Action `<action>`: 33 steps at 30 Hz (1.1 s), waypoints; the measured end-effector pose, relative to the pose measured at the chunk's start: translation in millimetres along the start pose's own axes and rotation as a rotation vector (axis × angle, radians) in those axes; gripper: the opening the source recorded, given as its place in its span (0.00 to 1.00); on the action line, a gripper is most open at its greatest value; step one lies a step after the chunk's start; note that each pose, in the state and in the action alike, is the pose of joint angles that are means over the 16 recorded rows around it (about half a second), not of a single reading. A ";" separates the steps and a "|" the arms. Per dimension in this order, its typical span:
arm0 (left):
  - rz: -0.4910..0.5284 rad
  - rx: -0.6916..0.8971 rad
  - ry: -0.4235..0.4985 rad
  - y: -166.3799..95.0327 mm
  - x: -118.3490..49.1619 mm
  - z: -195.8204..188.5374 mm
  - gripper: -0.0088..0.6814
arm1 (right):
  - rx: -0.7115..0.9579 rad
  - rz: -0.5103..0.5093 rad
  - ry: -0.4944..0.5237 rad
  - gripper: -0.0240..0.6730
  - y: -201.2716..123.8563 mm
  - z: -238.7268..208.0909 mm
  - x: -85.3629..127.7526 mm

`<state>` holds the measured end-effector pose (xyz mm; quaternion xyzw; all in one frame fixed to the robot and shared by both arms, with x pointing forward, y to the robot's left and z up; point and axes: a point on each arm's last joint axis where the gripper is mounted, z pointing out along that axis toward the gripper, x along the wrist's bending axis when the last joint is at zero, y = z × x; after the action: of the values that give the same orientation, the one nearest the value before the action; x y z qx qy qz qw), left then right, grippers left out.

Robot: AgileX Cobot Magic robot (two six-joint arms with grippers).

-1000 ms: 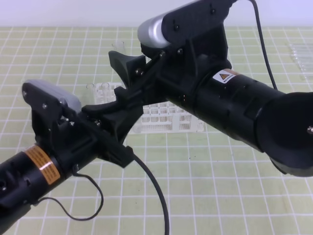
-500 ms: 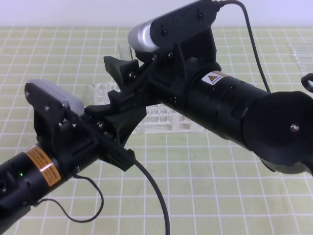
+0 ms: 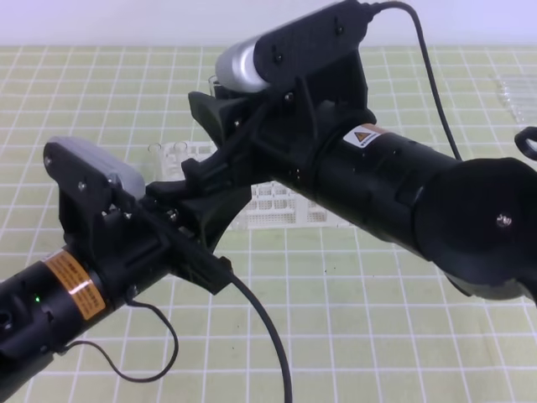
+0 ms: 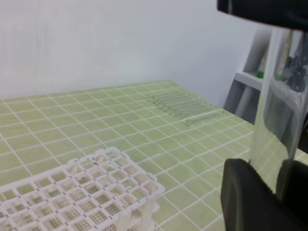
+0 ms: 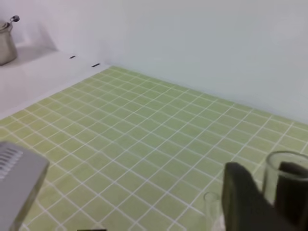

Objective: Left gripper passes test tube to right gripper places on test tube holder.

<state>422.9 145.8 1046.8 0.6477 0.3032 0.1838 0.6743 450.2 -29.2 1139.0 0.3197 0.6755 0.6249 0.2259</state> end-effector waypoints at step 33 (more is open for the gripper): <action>0.049 0.016 -0.005 7.9 -4.9 -11.4 0.07 | -0.036 -0.063 0.000 0.05 12.3 -11.0 -2.1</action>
<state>413.0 152.1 1055.6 0.6608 0.2869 0.1963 0.6652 445.8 -38.2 1152.3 0.2942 0.6738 0.6297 0.2510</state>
